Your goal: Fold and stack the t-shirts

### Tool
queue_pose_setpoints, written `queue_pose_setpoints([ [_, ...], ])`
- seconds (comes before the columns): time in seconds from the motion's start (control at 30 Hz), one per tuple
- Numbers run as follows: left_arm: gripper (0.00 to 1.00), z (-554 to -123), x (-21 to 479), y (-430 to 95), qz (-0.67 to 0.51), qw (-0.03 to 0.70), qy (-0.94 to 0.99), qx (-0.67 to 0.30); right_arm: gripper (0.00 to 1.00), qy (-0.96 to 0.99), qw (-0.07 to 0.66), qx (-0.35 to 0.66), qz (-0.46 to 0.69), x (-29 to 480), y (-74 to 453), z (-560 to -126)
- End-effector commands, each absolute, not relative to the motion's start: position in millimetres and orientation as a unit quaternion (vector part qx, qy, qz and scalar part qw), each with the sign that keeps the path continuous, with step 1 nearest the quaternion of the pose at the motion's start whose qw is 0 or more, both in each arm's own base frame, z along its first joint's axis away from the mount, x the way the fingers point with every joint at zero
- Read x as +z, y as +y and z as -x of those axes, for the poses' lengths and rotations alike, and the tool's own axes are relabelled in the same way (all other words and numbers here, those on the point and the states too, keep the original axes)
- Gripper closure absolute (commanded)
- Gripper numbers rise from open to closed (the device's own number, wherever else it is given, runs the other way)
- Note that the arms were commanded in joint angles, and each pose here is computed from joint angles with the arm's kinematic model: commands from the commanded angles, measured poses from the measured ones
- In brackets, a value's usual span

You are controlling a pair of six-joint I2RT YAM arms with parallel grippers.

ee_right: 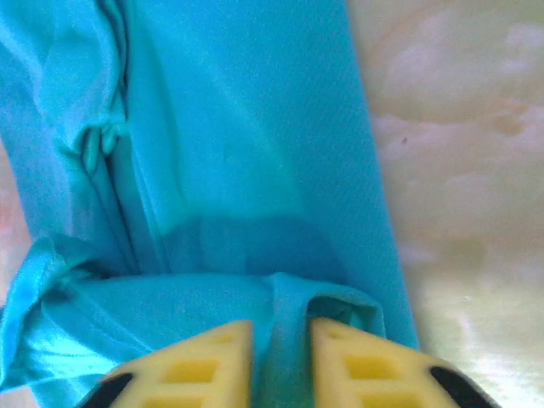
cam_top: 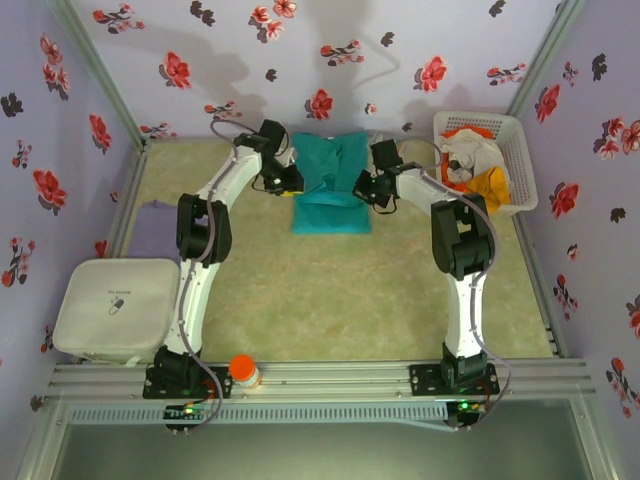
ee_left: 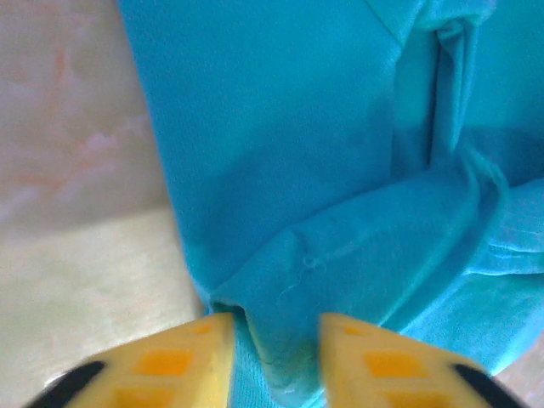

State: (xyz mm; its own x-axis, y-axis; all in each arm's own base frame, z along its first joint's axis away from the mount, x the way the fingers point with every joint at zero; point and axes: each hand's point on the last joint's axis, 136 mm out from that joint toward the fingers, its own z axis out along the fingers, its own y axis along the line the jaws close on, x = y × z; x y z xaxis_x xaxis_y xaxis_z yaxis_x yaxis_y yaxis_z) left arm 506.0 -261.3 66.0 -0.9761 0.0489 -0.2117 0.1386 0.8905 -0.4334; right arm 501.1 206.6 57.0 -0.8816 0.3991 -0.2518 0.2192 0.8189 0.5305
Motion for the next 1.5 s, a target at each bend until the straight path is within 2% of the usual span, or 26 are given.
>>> queue_pose_setpoints([
  [0.0, 0.47, -523.7, 83.1, -255.0, -0.053, 0.132, 0.962, -0.234, 0.5, 0.924, 0.214, 0.269, -0.169, 76.4, 202.4, -523.6],
  [0.07, 0.44, -524.0, 97.1, -248.5, -0.059, 0.146, 0.962, -0.221, 0.38, 0.924, 0.223, 0.265, -0.164, 84.2, 200.1, -521.4],
  [0.13, 0.42, -521.1, 111.1, -239.8, -0.062, 0.158, 0.964, -0.206, 0.33, 0.922, 0.231, 0.265, -0.161, 92.2, 197.8, -517.3],
  [0.27, 0.42, -500.4, 127.8, -223.8, -0.059, 0.159, 0.968, -0.184, 0.3, 0.925, 0.221, 0.26, -0.166, 98.1, 190.5, -493.9],
  [0.37, 0.42, -472.2, 119.2, -221.5, -0.042, 0.131, 0.97, -0.2, 0.31, 0.929, 0.197, 0.258, -0.177, 88.6, 185.3, -470.0],
  [0.6, 0.5, -422.5, 85.1, -226.3, -0.003, 0.085, 0.963, -0.257, 0.38, 0.935, 0.169, 0.255, -0.18, 71.8, 179.6, -423.7],
  [0.87, 0.56, -390.3, 47.8, -237.6, 0.013, 0.038, 0.966, -0.254, 0.47, 0.957, 0.148, 0.195, -0.153, 47.6, 187.6, -399.9],
  [1.2, 0.6, -393.5, 29.0, -246.9, 0.034, 0.038, 0.966, -0.253, 0.59, 0.961, 0.153, 0.172, -0.154, 30.8, 191.4, -403.0],
  [1.47, 0.62, -405.0, 30.6, -257.7, 0.035, 0.047, 0.964, -0.258, 0.61, 0.96, 0.16, 0.167, -0.158, 26.8, 190.4, -408.0],
])
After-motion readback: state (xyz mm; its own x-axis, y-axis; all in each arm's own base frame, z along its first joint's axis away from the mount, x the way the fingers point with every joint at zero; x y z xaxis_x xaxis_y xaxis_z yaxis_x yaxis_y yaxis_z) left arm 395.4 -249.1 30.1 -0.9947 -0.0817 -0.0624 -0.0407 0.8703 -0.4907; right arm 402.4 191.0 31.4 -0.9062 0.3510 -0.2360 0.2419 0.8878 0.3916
